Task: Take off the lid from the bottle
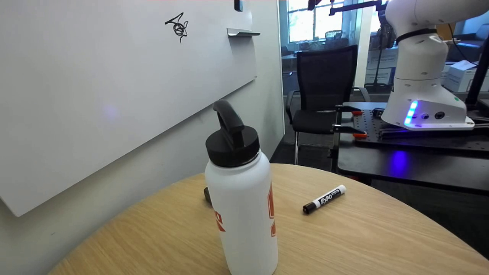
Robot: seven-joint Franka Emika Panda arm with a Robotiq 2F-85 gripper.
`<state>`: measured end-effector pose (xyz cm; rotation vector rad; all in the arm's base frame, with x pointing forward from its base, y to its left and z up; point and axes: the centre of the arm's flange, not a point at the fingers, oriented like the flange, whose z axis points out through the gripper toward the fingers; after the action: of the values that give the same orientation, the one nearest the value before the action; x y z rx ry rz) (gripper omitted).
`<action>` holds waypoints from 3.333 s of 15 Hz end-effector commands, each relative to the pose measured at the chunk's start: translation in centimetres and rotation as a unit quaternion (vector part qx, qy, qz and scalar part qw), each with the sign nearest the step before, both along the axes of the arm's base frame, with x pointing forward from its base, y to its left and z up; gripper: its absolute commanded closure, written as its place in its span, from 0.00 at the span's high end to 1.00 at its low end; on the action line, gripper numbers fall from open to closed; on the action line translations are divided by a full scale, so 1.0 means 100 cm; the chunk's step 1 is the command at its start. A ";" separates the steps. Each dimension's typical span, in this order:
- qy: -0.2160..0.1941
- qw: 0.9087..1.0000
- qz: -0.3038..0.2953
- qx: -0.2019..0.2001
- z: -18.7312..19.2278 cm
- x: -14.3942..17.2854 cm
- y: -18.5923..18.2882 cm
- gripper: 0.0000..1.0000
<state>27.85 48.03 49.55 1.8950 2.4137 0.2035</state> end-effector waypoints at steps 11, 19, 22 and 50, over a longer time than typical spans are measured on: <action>0.035 0.980 0.179 -0.084 -0.031 0.034 0.088 1.00; -0.003 0.970 0.231 -0.080 -0.065 0.025 0.116 1.00; -0.010 0.970 0.228 -0.077 -0.068 0.033 0.116 1.00; 0.012 0.975 0.214 -0.067 -0.085 0.046 0.103 0.05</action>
<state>33.24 58.90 39.63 1.3255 2.7331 0.0201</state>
